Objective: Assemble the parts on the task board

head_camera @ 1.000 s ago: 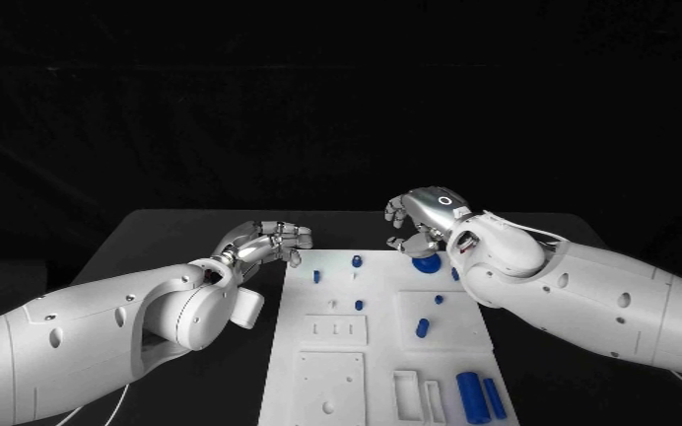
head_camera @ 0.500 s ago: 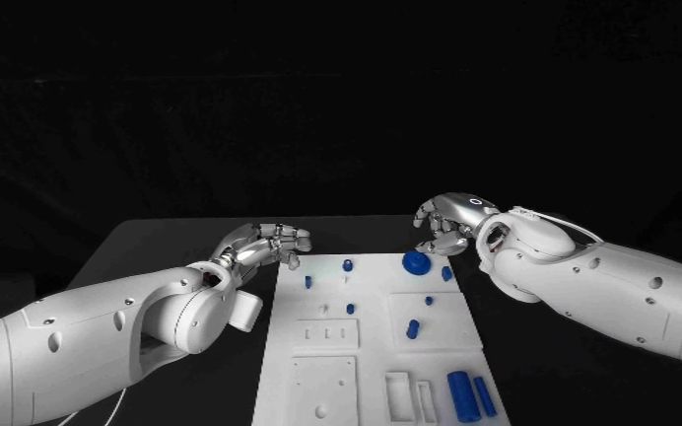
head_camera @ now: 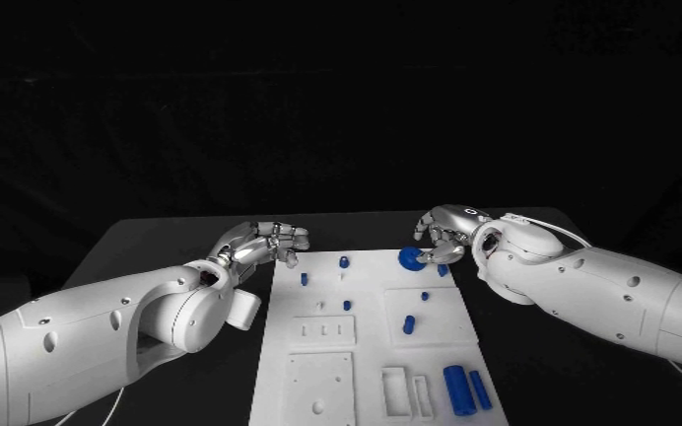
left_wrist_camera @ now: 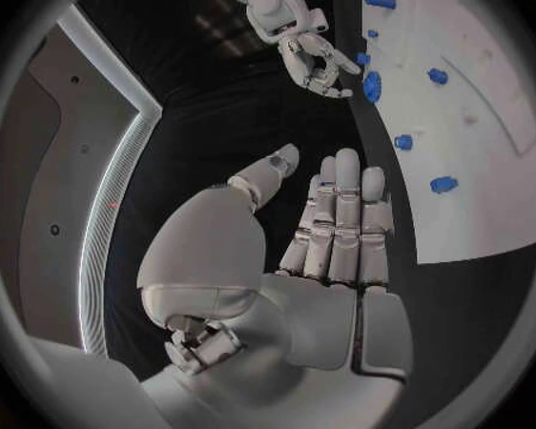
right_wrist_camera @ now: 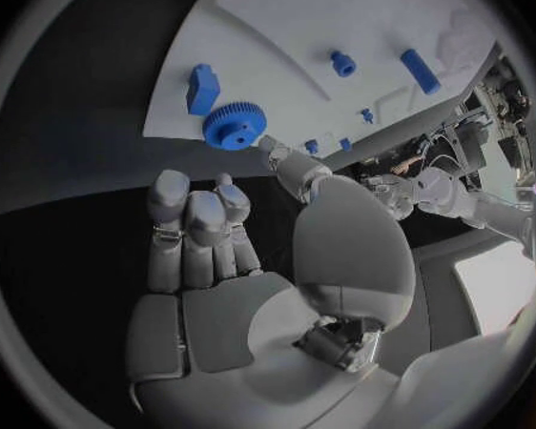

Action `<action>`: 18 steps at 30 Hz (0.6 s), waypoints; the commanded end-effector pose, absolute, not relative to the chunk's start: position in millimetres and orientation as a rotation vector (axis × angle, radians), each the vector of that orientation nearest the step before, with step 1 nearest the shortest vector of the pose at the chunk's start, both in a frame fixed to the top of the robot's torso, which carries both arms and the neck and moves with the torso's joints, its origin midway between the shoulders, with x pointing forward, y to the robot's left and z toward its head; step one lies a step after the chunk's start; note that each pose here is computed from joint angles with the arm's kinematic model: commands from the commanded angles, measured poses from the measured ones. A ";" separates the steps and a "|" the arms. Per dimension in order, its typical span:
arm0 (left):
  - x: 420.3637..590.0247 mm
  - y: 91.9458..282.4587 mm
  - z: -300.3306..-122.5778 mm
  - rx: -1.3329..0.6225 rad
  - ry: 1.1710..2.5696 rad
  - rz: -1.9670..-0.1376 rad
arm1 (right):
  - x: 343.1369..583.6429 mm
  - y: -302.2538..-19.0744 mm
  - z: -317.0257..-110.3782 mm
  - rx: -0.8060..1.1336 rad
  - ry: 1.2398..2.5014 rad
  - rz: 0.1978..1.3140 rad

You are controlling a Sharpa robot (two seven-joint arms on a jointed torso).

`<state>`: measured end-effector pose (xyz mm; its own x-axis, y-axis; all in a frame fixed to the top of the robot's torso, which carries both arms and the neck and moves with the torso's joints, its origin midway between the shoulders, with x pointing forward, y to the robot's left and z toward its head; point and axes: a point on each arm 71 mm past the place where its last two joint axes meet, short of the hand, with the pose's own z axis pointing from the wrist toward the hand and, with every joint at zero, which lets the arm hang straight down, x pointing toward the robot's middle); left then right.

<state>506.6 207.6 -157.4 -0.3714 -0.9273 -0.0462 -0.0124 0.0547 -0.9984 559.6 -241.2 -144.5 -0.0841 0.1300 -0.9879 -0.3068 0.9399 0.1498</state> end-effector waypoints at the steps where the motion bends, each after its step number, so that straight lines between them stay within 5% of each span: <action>1: 505.7 206.4 -156.0 -0.969 1.520 -1.447 | 559.5 -238.0 -148.5 -0.161 1.633 0.379; 18: 504.2 206.9 -155.7 -0.970 1.518 -1.448 | 564.6 -236.6 -155.5 -0.142 1.656 0.376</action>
<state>504.8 208.8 -157.3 -0.3722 -0.9271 -0.0447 -0.0139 0.0537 -0.9985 564.8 -238.7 -153.6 -0.1038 0.1308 -0.9860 -0.3007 0.9408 0.1564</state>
